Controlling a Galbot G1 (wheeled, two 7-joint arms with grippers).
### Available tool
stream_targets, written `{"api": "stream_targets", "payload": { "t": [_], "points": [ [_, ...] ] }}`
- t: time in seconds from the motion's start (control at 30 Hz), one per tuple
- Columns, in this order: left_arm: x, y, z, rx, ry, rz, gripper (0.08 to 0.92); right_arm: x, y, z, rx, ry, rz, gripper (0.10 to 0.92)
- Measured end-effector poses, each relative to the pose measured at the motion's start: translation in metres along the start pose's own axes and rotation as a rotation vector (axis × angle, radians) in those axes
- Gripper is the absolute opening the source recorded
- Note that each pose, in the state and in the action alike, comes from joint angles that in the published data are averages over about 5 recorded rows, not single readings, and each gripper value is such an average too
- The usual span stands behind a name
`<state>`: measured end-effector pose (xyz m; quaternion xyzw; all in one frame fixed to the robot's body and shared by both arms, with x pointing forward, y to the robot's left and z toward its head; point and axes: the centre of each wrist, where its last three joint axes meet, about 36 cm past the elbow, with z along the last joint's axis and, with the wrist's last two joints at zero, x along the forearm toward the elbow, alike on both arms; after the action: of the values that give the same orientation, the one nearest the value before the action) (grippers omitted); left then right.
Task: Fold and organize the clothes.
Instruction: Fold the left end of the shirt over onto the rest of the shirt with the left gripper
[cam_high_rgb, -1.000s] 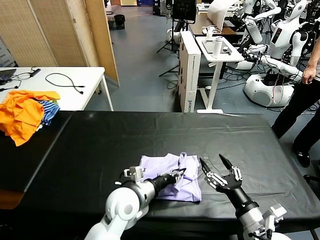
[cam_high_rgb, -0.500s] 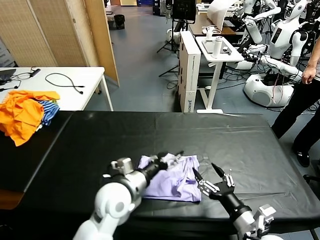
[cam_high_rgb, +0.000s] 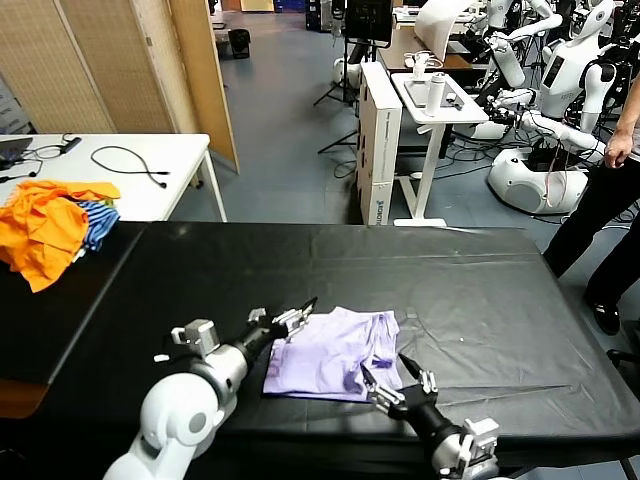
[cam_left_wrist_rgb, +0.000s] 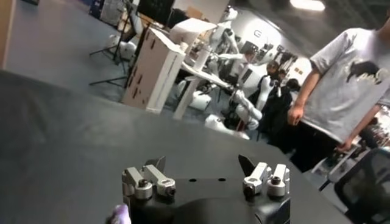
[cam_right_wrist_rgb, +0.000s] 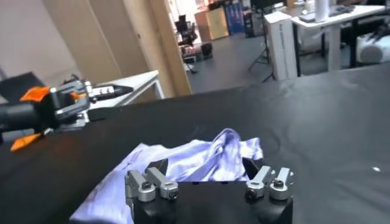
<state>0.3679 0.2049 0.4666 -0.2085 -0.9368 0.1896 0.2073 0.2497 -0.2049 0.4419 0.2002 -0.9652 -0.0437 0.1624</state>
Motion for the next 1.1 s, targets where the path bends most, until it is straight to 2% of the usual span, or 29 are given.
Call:
{"api": "stream_targets", "payload": {
  "t": [0.27, 0.37, 0.5, 0.67, 0.93, 1.1],
  "points": [
    [0.003, 0.0, 0.008, 0.005, 0.012, -0.011, 0.907, -0.007, 0.006, 0.015, 0.15, -0.026, -0.009, 0.906],
    [0.005, 0.0, 0.01, 0.005, 0.015, -0.013, 0.907, -0.009, 0.009, 0.022, 0.199, -0.03, 0.004, 0.873],
    [0.007, -0.001, 0.013, 0.002, 0.017, -0.014, 0.907, -0.011, 0.012, 0.031, 0.252, -0.027, 0.017, 0.733],
    [0.009, -0.003, 0.014, 0.003, 0.017, -0.012, 0.907, -0.016, 0.017, 0.041, 0.292, -0.025, 0.017, 0.654],
    [0.011, -0.003, 0.017, 0.003, 0.018, -0.013, 0.907, -0.018, 0.018, 0.049, 0.312, -0.017, 0.016, 0.434],
    [0.012, -0.004, 0.018, 0.001, 0.017, -0.016, 0.907, -0.017, 0.017, 0.048, 0.303, -0.019, 0.023, 0.194]
  ]
}}
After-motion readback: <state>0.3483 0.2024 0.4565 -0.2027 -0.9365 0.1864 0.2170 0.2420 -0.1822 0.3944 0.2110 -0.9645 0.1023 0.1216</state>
